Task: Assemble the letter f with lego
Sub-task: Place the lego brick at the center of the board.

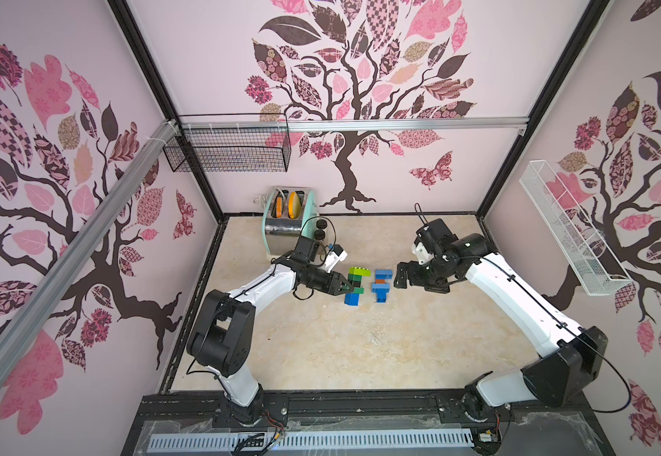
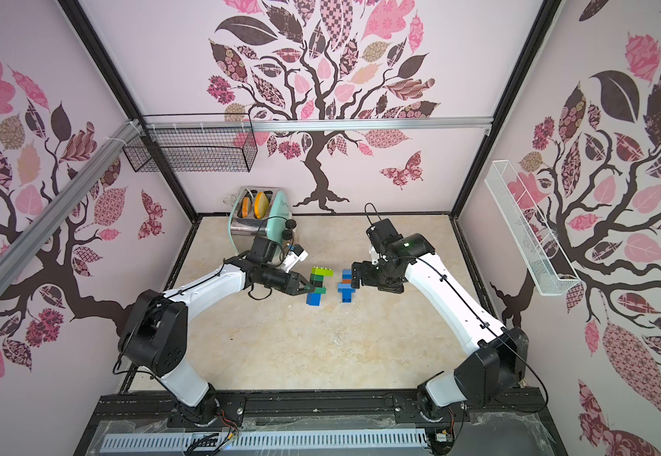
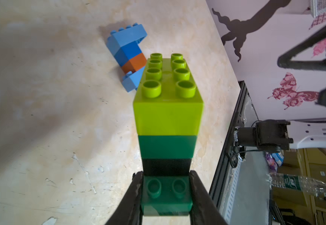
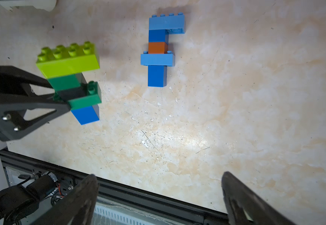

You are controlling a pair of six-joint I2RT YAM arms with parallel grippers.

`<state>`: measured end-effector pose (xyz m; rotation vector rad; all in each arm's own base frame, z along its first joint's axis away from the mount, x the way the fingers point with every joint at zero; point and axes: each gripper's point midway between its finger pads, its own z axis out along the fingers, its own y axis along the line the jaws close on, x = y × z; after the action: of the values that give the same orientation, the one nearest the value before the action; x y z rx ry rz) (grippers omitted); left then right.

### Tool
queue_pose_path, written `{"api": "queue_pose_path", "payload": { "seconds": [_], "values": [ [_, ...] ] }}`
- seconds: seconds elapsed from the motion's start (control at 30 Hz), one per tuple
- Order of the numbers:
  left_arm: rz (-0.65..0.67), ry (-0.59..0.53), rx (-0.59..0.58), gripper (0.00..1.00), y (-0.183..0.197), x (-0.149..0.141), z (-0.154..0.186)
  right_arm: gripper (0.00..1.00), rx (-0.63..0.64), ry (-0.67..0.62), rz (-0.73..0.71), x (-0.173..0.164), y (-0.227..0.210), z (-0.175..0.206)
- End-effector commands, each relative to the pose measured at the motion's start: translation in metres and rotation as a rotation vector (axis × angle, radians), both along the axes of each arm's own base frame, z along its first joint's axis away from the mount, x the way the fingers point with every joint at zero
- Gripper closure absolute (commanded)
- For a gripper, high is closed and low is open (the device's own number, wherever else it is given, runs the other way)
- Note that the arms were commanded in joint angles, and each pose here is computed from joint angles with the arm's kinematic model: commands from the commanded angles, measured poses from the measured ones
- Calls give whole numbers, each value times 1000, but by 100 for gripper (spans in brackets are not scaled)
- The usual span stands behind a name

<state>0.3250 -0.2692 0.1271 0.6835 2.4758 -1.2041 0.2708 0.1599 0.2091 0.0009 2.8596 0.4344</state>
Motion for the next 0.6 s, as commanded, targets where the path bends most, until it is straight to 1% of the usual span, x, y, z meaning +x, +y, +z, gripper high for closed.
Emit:
{"api": "queue_pose_path", "payload": {
  "seconds": [0.0, 0.13, 0.37, 0.57],
  "values": [
    [12, 28, 4, 73, -3, 11, -2, 1, 11, -47, 14, 1, -3, 7],
    [17, 75, 21, 73, -4, 17, -15, 1, 10, -33, 15, 0, -5, 1],
    [50, 107, 74, 72, 1, 23, -36, 0, 11, -24, 16, 2, -7, -3],
    [76, 120, 101, 71, 7, 27, -48, 0, 18, -16, 20, 3, -6, -5]
  ]
}}
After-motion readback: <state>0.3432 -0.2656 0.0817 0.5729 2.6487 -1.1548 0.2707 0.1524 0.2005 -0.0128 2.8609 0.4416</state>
